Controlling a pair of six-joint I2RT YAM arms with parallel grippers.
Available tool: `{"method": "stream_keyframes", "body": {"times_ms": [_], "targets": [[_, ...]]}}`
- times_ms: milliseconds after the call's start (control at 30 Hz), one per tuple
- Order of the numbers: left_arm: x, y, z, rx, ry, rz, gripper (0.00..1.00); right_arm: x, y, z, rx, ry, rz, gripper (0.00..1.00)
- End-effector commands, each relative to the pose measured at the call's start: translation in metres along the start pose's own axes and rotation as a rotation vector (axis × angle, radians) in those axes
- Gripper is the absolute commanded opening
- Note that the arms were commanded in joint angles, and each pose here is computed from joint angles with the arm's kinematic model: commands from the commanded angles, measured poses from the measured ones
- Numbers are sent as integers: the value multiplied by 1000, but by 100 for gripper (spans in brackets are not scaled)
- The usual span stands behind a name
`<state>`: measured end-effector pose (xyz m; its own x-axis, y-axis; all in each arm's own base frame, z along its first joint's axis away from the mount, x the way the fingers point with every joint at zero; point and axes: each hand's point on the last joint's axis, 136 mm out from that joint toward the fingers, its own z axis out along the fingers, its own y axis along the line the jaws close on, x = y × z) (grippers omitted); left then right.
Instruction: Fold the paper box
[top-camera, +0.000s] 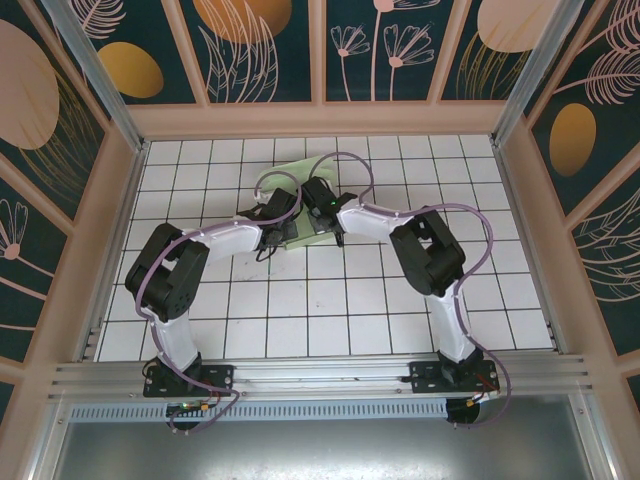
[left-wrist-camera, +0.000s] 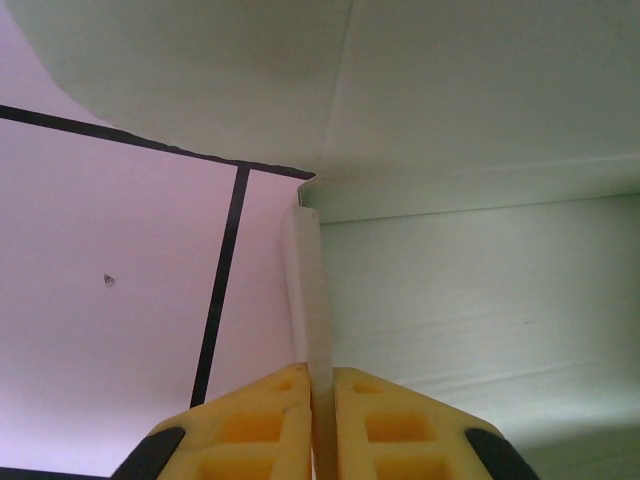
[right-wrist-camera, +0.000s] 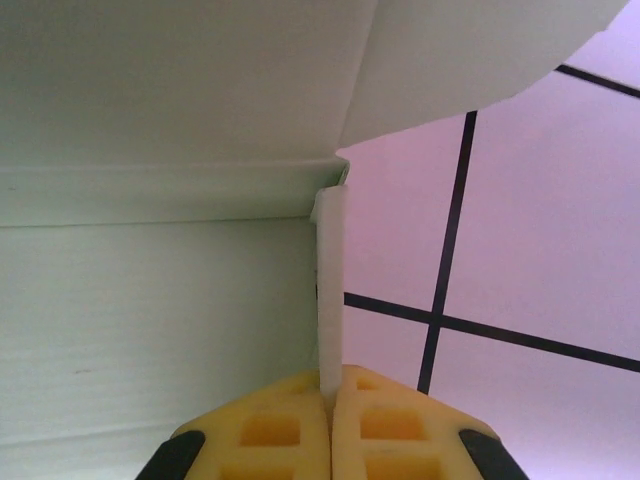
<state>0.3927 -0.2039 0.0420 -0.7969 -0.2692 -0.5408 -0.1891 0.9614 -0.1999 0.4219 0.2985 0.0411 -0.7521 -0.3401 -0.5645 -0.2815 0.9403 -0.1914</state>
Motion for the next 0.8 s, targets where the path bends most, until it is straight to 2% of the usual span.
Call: {"method": "stream_keyframes", "body": {"times_ms": [0, 133, 267, 400, 533, 667, 767], "targets": [[11, -4, 2, 26, 29, -4, 11, 73, -9, 42, 117, 190, -114, 0], [9, -3, -1, 29, 17, -30, 11, 81, -14, 49, 168, 200, -138, 0], [4, -3, -8, 44, -9, -57, 12, 71, -17, 43, 154, 170, -106, 0], [-6, -1, -22, 63, -57, -79, 21, 58, -17, 32, 39, 144, -5, 0], [-15, 2, -37, 70, -98, -92, 23, 48, -25, 24, -45, 130, 72, 0], [-17, 6, -43, 68, -110, -105, 29, 40, -36, 20, -60, 115, 97, 0], [-12, 14, -45, 54, -110, -110, 34, 42, -45, 22, -2, 122, 52, 0]]}}
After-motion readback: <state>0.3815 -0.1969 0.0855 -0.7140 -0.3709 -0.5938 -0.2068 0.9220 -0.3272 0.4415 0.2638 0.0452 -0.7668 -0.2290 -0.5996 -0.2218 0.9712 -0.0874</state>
